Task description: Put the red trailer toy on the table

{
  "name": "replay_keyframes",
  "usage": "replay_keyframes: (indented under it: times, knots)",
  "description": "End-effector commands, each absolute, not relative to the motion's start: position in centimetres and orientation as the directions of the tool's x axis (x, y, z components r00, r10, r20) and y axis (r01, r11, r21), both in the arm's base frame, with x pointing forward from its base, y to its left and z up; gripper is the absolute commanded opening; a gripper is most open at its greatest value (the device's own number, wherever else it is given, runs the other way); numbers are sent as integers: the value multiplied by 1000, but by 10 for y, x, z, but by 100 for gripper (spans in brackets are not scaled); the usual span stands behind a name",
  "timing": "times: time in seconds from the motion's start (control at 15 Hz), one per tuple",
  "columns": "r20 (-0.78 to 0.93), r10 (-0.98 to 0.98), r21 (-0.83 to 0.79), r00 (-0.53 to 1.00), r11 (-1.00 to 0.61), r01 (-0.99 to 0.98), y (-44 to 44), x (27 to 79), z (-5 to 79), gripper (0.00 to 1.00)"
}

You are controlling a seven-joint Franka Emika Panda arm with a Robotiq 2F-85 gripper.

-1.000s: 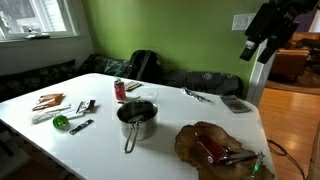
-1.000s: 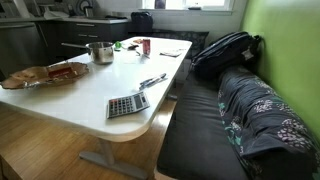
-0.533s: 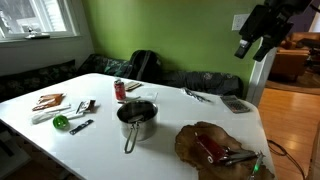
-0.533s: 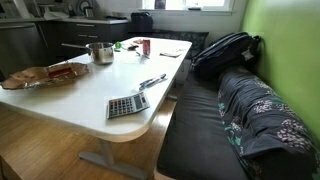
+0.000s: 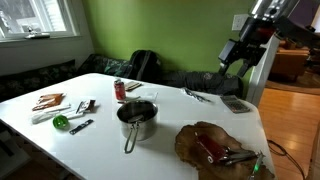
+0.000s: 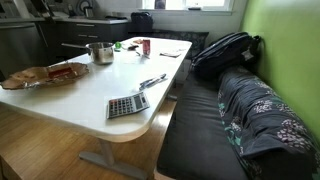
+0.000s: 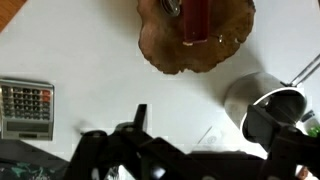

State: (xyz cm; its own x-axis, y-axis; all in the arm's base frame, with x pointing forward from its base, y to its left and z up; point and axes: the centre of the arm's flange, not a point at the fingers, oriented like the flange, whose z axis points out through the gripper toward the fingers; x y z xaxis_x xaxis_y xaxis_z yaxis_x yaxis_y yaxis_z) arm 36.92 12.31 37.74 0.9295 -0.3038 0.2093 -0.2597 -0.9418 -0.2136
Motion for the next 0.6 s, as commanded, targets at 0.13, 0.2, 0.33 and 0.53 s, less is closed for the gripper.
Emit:
replay_keyframes:
  times: [0.13,0.2,0.33,0.53]
  knots:
    - [156,-298,-206,942,-942,-264,126,373,353,100]
    - [153,-297,-206,943,-942,-264,127,374,352,100]
    - [154,-297,-208,942,-942,-262,128,374,353,100]
    - [155,-296,-209,942,-942,-261,128,374,354,100]
